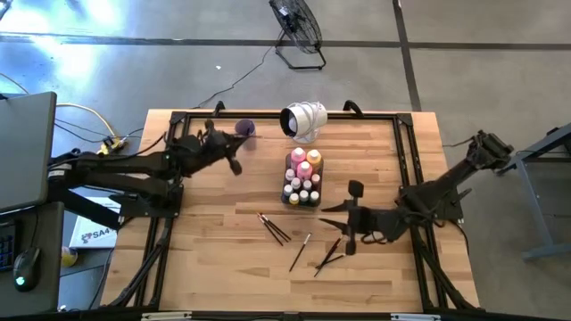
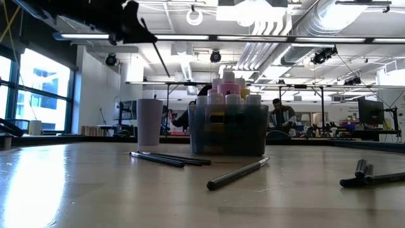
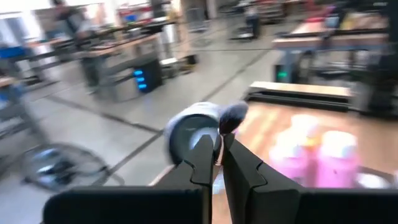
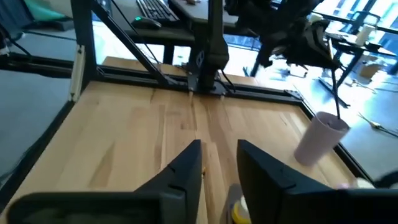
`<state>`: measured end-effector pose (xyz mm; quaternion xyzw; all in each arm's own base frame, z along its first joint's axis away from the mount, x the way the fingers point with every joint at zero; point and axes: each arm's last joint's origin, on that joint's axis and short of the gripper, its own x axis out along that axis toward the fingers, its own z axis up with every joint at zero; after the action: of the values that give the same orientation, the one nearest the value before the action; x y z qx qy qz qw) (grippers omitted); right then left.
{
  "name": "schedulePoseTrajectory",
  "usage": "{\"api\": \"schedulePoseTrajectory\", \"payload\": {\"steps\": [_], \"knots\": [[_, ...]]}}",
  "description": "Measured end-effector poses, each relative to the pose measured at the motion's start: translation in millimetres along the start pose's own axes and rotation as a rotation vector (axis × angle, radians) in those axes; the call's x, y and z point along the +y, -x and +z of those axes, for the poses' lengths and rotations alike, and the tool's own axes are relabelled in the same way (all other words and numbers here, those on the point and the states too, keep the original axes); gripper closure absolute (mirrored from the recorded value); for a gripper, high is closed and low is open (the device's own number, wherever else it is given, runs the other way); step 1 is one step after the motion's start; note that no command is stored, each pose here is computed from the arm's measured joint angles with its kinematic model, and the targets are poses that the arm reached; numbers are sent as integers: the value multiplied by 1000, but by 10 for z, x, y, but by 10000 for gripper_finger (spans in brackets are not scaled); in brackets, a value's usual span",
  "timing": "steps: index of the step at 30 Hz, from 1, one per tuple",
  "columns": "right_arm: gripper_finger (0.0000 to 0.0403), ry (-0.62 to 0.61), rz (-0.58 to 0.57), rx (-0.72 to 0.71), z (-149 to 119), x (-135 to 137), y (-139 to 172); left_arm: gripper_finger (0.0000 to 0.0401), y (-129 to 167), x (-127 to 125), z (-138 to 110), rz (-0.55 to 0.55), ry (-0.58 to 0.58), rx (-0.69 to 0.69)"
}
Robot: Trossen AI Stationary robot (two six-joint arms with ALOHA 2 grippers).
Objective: Pick & Place Paint Supplies
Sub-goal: Put the silver paint brush into the violet cup
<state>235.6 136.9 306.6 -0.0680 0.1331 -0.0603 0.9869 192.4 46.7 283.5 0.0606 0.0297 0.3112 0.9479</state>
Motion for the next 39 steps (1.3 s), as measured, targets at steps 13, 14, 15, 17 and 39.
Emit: {"api": "schedulePoseTrajectory", "payload": {"steps": [13, 14, 15, 17, 39], "knots": [[385, -48, -32, 78, -109, 42, 55, 390, -96, 355, -197, 259, 109, 160], [386, -48, -32, 78, -110, 42, 55, 390, -98, 375, -215, 270, 112, 176], [386, -48, -33, 78, -110, 42, 55, 390, -100, 396, -229, 281, 111, 188], [387, -47, -32, 78, -110, 42, 55, 389, -125, 427, -256, 297, 112, 203], [387, -35, -37, 91, -126, 39, 54, 379, -462, 574, -650, 259, 195, 378]]}}
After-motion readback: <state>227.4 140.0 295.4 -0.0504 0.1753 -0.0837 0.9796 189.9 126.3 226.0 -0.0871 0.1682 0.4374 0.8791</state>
